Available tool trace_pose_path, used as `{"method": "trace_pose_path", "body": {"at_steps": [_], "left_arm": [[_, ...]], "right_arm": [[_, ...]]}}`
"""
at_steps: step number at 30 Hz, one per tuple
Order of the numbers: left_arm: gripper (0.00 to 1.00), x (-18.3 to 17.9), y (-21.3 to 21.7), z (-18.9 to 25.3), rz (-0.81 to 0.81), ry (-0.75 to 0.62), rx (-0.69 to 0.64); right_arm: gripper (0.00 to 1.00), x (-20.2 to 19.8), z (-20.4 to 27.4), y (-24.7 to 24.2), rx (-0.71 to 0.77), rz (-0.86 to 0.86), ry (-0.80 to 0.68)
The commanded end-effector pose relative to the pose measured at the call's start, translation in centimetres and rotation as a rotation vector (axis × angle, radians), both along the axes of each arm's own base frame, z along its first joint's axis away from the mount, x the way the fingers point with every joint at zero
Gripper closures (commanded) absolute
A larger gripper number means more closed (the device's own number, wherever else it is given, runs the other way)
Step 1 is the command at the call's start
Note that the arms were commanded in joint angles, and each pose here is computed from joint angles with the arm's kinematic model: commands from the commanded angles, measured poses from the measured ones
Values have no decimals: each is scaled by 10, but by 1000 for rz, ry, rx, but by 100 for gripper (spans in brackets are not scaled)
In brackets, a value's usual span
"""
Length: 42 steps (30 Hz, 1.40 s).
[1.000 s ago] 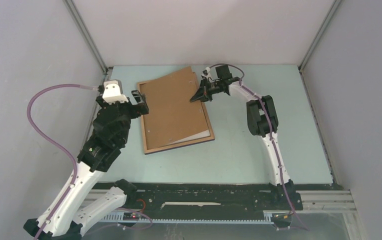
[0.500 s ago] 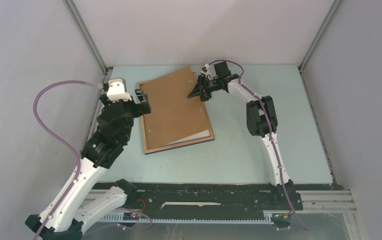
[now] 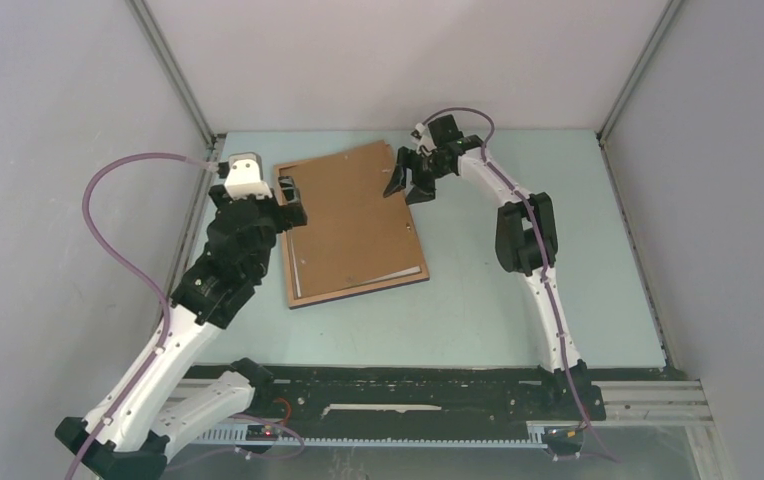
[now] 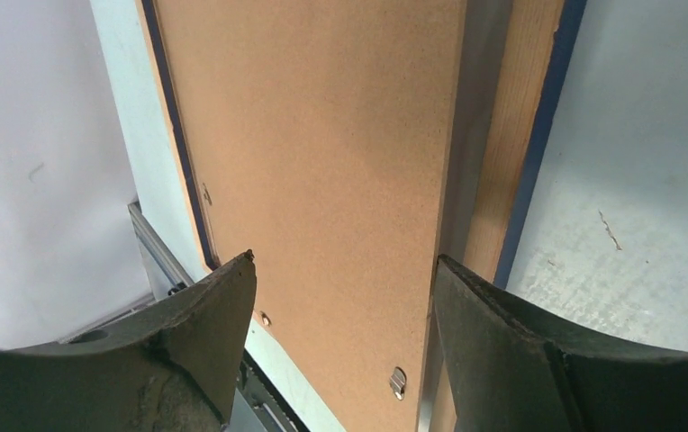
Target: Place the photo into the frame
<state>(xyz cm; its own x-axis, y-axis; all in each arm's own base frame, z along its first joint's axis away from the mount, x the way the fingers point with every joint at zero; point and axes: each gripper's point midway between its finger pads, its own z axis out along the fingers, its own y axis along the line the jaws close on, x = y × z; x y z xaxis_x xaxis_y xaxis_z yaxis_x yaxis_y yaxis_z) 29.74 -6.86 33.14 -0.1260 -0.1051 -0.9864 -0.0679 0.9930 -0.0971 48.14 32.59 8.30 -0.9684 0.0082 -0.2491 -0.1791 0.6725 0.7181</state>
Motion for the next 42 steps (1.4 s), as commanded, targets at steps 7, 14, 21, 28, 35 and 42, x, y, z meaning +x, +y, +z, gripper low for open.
{"method": "trace_pose_path", "body": {"at_steps": [7,14,21,28,35,42], "left_arm": [[9,8,2,-13,28,26,23],[7,12,0,-19,31,44,35],[0,19,-3,-32,39,96,11],[0,23,0,-53,63,202,-114],[0,44,54,-156,245,478,-605],[3,66,66,-237,292,742,-743]], "right_arm": [[21,-24,58,35,80,134,-117],[19,-11,48,9,-111,46,-179],[19,-12,58,-15,-229,0,-237],[20,-14,52,-28,-184,-53,-221],[27,-30,11,-26,-254,-45,-139],[28,-36,-13,-34,-390,-37,-109]]}}
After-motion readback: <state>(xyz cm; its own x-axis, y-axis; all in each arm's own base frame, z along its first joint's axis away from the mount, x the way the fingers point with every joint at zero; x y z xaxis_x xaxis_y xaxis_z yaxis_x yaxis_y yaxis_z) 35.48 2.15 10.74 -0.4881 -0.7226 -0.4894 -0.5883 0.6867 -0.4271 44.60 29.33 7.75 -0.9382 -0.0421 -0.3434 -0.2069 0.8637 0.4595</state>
